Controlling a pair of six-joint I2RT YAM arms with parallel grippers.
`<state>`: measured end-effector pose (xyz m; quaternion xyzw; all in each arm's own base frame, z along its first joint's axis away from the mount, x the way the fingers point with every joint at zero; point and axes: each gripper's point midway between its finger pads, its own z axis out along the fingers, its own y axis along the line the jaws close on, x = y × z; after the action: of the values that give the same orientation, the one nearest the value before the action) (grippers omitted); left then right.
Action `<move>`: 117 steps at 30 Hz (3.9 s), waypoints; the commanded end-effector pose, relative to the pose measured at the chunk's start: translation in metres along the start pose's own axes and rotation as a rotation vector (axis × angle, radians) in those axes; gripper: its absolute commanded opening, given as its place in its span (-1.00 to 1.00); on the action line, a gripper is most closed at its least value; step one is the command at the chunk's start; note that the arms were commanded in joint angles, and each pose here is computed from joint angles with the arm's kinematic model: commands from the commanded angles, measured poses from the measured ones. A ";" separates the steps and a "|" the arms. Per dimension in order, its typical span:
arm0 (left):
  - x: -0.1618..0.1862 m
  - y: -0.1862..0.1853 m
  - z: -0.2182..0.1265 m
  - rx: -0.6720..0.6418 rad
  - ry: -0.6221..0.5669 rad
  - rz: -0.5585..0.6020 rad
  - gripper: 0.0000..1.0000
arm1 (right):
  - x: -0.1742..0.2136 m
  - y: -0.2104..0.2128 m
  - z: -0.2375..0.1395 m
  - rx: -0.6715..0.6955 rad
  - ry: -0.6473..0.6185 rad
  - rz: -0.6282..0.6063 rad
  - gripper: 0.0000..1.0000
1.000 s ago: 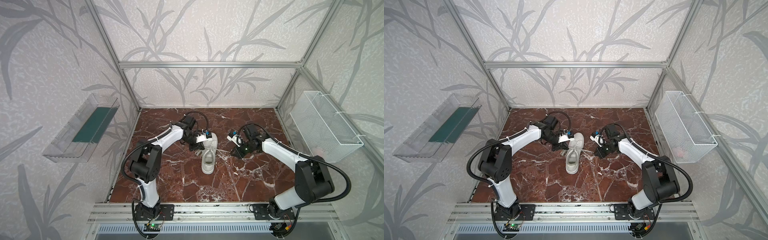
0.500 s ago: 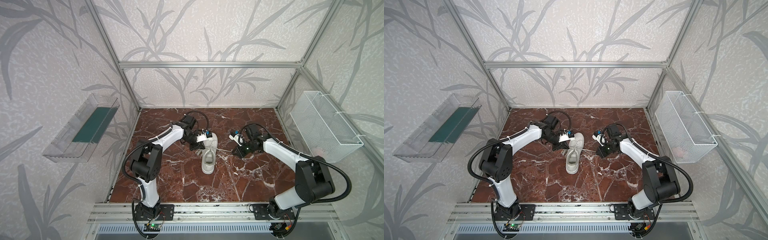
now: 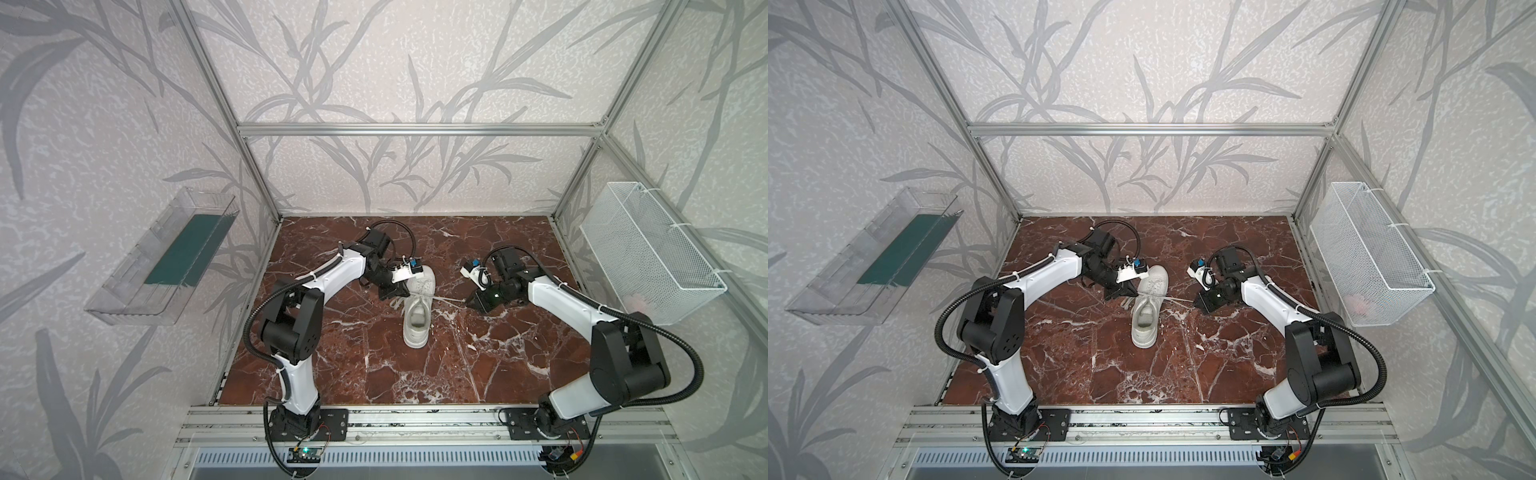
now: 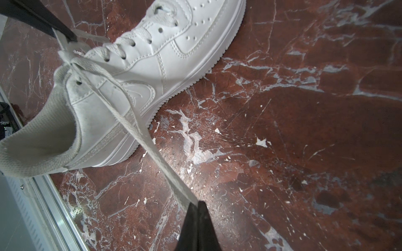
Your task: Tie the shoes
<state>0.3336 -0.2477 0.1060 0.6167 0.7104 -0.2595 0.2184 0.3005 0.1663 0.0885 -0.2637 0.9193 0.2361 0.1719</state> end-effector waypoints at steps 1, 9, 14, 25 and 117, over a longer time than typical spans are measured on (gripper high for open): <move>0.043 0.016 -0.014 -0.062 0.113 -0.090 -1.00 | 0.040 -0.037 -0.006 0.156 0.142 0.107 -1.00; 0.049 0.019 -0.016 -0.085 0.105 -0.115 -1.00 | 0.044 -0.042 -0.006 0.179 0.154 0.119 -1.00; 0.055 0.023 -0.020 -0.115 0.128 -0.119 -1.00 | 0.045 -0.043 -0.007 0.180 0.158 0.128 -1.00; 0.048 0.023 -0.020 -0.118 0.086 -0.124 -1.00 | 0.047 -0.047 -0.009 0.214 0.176 0.122 -1.00; 0.045 -0.061 -0.027 -0.511 -0.143 -0.786 0.48 | -0.079 0.099 0.008 -0.026 0.061 -0.417 -0.23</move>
<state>0.2603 -0.2282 0.0905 0.2416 0.9054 -0.2259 0.2663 0.3105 0.2634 0.1481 -0.4089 0.8701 0.2105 0.1773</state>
